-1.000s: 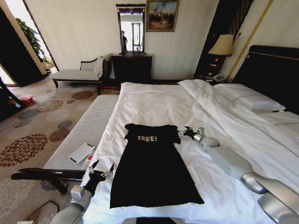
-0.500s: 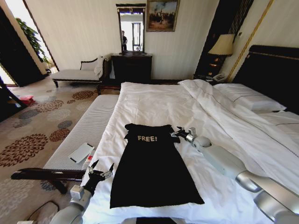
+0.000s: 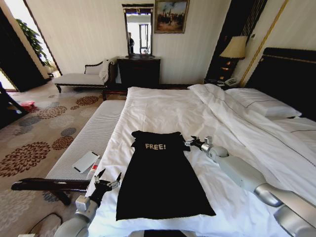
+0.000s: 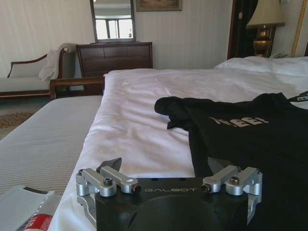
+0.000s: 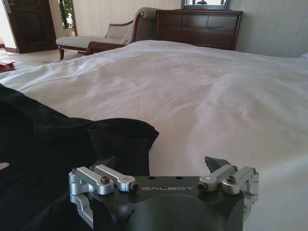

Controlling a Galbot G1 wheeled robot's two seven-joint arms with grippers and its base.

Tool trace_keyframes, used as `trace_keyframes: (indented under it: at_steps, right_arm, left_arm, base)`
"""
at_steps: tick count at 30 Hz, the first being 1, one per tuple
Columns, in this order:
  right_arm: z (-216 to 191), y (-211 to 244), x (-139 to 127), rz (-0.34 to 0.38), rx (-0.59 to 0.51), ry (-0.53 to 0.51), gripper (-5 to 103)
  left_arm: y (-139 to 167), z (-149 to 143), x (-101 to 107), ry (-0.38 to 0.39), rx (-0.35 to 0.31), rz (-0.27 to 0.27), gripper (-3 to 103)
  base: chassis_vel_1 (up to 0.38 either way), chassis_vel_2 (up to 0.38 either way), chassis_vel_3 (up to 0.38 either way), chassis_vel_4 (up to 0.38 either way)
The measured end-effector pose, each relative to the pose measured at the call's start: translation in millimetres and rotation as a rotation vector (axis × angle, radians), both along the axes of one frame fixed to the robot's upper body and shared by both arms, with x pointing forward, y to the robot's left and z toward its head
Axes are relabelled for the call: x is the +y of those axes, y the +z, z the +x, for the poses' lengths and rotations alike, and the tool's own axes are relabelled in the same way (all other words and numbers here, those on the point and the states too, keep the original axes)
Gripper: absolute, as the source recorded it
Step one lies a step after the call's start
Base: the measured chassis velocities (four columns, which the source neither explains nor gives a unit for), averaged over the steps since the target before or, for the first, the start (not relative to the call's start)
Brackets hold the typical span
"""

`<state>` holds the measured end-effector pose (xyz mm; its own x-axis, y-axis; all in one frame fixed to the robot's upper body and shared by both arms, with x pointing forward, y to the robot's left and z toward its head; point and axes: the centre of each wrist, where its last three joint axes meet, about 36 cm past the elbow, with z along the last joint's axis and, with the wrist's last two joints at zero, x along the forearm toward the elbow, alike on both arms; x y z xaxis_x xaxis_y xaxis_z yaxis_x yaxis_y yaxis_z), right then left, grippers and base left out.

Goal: Fold the clothes on the bed.

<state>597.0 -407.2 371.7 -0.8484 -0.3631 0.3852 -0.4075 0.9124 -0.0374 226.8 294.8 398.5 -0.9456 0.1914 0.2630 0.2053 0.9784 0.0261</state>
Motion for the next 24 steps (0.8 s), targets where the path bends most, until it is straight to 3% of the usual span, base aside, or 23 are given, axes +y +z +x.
trace_keyframes:
  at_steps: [16, 20, 24]
  right_arm:
    - [19, 4, 23, -0.019, 0.003, 0.074, 102]
    - [22, 7, 26, -0.021, 0.0, 0.087, 83]
    - [21, 5, 29, -0.023, 0.006, 0.103, 72]
  left_arm:
    - [0, 2, 5, 0.012, -0.008, 0.006, 100]
    - [-1, 1, 7, 0.018, -0.007, 0.008, 100]
    - [-1, 4, 7, 0.018, -0.013, 0.003, 100]
  base:
    - [0.0, 0.0, 0.0, 0.0]
    - [0.0, 0.0, 0.0, 0.0]
    - [0.0, 0.0, 0.0, 0.0]
